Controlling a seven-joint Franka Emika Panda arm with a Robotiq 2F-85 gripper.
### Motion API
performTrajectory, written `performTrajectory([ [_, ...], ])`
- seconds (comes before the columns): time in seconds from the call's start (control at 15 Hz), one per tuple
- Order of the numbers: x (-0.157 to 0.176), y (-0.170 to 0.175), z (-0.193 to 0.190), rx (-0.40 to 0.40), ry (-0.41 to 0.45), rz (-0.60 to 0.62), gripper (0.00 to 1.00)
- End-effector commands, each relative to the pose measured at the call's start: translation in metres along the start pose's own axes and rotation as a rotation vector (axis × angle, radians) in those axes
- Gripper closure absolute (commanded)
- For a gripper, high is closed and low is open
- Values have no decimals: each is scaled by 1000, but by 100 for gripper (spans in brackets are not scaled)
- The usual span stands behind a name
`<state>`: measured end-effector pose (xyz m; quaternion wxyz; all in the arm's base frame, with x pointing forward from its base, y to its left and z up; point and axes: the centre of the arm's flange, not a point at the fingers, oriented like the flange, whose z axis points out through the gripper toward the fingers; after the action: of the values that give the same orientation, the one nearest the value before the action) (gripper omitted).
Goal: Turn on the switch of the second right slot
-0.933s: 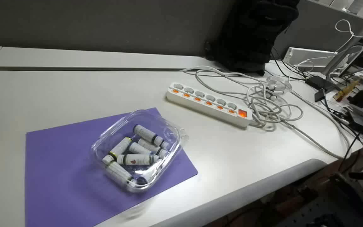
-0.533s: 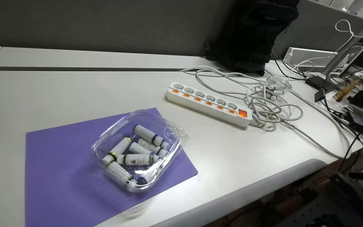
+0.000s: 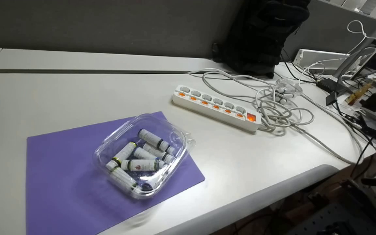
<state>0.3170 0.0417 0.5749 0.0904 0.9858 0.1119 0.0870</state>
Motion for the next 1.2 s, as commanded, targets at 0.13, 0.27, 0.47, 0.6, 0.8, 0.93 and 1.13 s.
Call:
performTrajectory([
  [0.13,3,1,4,-6,7,14,0],
  [0.27,14,4,13,-19,3,29,0],
  [0.47,33,11,33,-44,-42,41,0],
  [0.6,45,18,50,-62,-63,61,0],
  [0.8,64,29,78,-73,-65,82,0],
  [0.93,76,38,99,-57,-57,105,25],
  [1.13,89,51,126,-25,-31,155,40],
])
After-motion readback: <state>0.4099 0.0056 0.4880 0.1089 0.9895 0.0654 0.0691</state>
